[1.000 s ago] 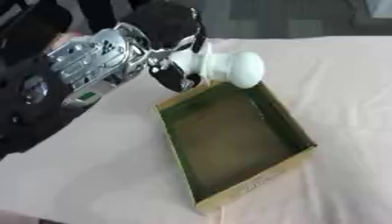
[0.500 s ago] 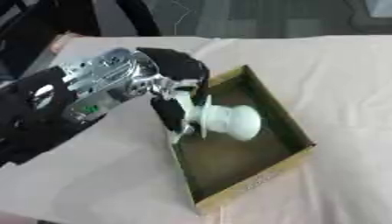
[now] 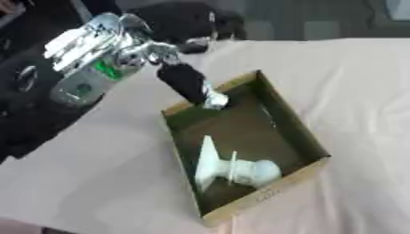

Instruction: Pick up objects on the table and place them in the box.

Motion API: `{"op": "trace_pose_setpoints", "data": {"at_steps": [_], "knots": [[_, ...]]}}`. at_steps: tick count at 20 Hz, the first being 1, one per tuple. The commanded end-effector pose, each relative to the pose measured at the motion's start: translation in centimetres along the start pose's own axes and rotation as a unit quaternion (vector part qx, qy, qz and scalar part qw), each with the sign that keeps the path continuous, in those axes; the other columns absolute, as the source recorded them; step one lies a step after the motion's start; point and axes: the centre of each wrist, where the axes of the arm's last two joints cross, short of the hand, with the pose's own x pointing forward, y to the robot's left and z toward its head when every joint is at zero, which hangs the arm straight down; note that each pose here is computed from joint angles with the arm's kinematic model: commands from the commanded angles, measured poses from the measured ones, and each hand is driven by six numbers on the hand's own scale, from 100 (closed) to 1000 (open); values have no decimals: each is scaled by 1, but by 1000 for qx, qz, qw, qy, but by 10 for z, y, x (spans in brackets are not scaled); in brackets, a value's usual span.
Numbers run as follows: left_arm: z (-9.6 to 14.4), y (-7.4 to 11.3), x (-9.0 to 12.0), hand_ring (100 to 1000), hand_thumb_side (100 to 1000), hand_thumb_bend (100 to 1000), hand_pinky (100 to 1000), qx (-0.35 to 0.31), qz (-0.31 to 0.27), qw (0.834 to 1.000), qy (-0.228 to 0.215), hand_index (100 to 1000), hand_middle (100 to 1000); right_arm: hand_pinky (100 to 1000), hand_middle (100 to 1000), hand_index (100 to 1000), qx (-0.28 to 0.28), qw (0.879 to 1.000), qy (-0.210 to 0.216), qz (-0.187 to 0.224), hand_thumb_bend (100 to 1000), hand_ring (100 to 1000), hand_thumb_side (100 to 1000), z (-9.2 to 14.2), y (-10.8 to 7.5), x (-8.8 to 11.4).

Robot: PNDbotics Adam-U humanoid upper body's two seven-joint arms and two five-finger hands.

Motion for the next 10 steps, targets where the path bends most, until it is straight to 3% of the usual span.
{"op": "trace_pose_setpoints", "data": {"at_steps": [1,3,4,5,6,8,10], "knots": [[10,-8,-5,672,753,112,653,141,132,981,23,919,811,457,377,475,7,1000,-5,13,100,382,1000,-3,-6,3],[19,-27,-4,630,813,110,610,191,249,949,24,914,795,455,373,471,7,1000,0,20,100,377,1000,0,-9,4],[22,-39,1,635,794,106,613,219,306,926,18,915,799,456,375,474,6,1000,2,26,100,380,1000,2,-12,4],[25,-50,6,613,915,133,581,243,357,902,11,913,781,450,372,470,5,1000,4,30,100,375,1000,3,-15,5],[24,-59,14,614,868,177,583,273,411,870,-3,900,774,450,372,470,5,999,9,38,100,375,1000,6,-19,6],[20,-64,22,615,802,217,598,332,459,823,-42,877,763,450,373,470,9,998,19,54,100,374,1000,12,-27,8],[15,-61,24,611,803,208,603,352,466,807,-90,863,758,445,370,465,17,997,27,69,100,369,1000,17,-35,11]]}}
